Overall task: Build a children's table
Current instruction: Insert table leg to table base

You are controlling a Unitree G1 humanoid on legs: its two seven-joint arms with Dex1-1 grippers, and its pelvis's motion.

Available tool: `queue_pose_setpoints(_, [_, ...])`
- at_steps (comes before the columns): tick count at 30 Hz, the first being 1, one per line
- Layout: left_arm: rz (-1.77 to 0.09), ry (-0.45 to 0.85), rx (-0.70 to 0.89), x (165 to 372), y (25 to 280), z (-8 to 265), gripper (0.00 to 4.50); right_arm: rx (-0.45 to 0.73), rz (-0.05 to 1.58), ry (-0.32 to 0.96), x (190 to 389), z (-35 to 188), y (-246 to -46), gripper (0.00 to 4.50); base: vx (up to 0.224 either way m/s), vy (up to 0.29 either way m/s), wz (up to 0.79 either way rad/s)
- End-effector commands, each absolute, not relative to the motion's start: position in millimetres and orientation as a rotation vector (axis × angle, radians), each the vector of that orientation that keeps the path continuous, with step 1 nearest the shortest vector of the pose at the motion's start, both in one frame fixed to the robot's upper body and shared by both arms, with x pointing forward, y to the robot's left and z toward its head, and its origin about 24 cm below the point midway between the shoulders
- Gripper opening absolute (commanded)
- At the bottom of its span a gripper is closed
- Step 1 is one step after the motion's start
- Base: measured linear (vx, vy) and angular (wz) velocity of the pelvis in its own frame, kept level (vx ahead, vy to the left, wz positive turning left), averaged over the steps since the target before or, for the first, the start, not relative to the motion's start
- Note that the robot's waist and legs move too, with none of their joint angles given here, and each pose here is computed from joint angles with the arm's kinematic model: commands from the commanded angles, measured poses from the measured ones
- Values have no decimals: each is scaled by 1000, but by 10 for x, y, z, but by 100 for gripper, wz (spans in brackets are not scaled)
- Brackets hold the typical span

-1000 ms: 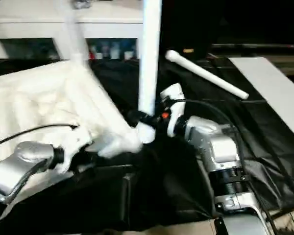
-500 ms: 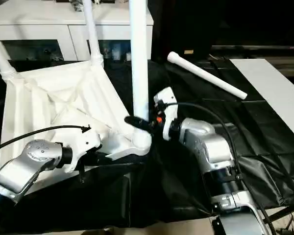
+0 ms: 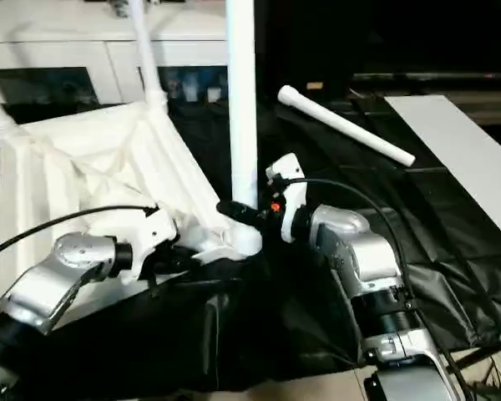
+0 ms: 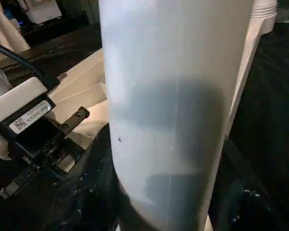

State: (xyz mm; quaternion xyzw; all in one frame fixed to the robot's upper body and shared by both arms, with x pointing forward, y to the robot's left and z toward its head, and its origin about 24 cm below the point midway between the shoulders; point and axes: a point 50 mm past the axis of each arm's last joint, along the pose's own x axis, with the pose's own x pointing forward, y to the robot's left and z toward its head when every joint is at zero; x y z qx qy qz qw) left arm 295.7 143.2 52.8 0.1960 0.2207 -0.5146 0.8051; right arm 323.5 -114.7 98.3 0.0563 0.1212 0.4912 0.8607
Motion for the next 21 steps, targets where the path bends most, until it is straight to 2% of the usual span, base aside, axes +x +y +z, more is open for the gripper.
queue_pose_setpoints(1, [-1085, 545, 430, 2936, 1494, 420, 38, 120, 1020, 205, 3248, 1093, -1161, 186, 0, 0, 0])
queue_pose_setpoints(5, [-1109, 579, 416, 2898, 1530, 411, 1, 122, 1017, 184, 3277, 1144, -1157, 186, 0, 0, 0])
queue_pose_setpoints(10, [-1159, 603, 410, 2836, 1540, 413, 0, 122, 1002, 181, 3320, 1128, -1141, 186, 0, 0, 0])
queue_pose_setpoints(21, [-1156, 573, 420, 2854, 1506, 444, 0, 161, 1022, 231, 3332, 991, -1020, 185, 0, 0, 0])
